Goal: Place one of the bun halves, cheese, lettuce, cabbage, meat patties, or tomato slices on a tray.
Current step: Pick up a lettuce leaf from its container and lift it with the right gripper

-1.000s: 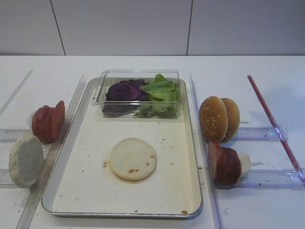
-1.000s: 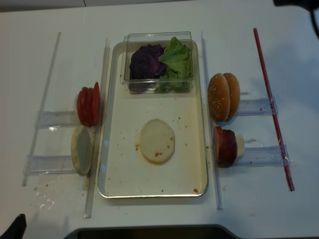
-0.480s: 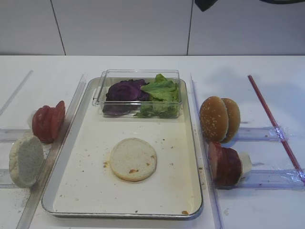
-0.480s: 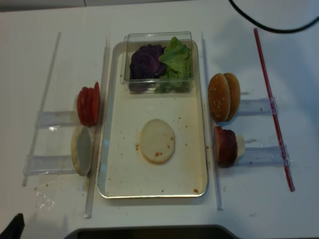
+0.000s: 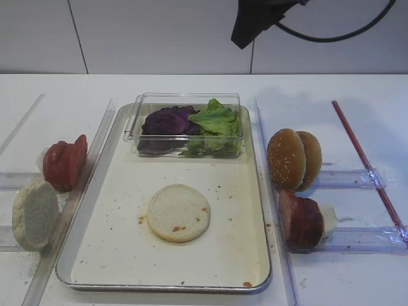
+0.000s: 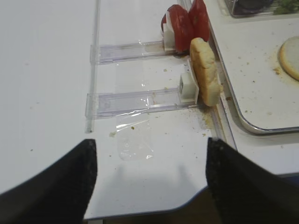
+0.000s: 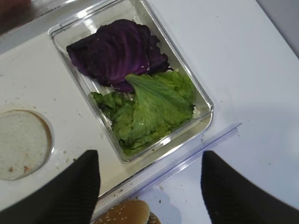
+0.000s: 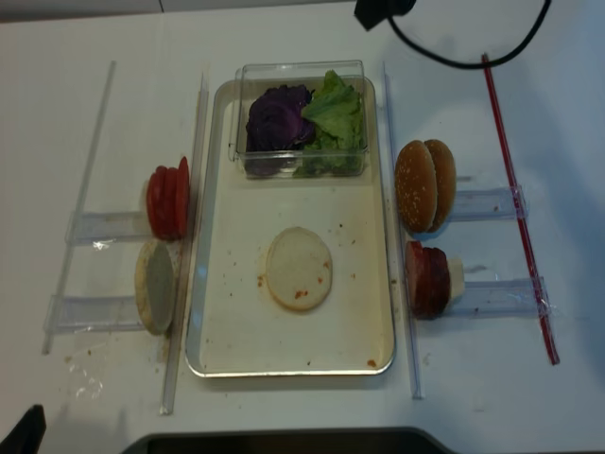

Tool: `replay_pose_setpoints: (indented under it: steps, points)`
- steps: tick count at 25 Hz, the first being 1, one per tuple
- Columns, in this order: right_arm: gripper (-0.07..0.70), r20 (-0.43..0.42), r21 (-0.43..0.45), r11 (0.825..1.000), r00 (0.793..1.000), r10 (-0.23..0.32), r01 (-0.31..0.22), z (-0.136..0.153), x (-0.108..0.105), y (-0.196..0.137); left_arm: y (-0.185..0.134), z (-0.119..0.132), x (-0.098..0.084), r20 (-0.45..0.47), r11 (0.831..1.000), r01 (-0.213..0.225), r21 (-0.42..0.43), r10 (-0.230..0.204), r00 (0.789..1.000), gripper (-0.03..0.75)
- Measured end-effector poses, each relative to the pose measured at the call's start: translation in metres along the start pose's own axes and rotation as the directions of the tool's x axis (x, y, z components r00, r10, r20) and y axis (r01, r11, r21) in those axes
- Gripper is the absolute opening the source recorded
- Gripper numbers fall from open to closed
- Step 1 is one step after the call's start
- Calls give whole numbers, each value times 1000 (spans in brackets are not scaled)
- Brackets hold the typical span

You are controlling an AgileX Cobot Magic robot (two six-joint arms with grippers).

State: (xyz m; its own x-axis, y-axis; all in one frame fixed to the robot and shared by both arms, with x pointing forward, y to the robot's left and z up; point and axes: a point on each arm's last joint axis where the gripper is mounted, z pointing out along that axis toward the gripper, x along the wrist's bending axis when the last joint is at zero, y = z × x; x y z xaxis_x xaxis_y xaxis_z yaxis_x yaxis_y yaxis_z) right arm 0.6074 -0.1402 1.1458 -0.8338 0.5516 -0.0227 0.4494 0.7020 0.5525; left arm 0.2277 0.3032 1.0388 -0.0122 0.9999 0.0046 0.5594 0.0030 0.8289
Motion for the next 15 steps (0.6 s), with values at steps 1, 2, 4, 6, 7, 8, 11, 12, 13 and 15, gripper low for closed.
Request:
replay_pose_setpoints:
  steps: [1,2,4,6,7,8,11,12,13,15]
  points:
    - [481,-9,9,1000,1000,-9,9,6,-2,-1,0,0,0,0,1000,0,0,0,1000,453]
    - [481,-17,19,1000,1000,-18,19,12,-3,-2,0,0,0,0,1000,0,0,0,1000,453]
    - [481,-31,36,998,999,-42,43,23,-7,-3,0,0,0,0,1000,0,0,0,1000,453]
    - [481,-44,47,996,997,-68,70,33,-10,-4,0,0,0,0,1000,0,0,0,1000,453]
    - [481,-45,47,995,995,-88,91,36,-12,-3,0,0,0,0,1000,0,0,0,1000,453]
    - [481,-48,45,993,993,-107,109,39,-14,-2,0,0,0,0,1000,0,0,0,1000,453]
    - [481,-48,32,987,987,-154,156,45,-18,2,0,0,0,0,1000,1,0,-1,1000,453]
    - [481,-48,29,985,985,-167,169,48,-20,3,0,0,0,0,1000,2,0,-2,1000,453]
    - [481,-51,31,983,983,-177,179,50,-21,3,0,0,0,0,1000,2,0,-2,1000,453]
    - [481,-55,35,981,981,-188,190,55,-23,3,0,0,0,0,1000,2,0,-2,1000,453]
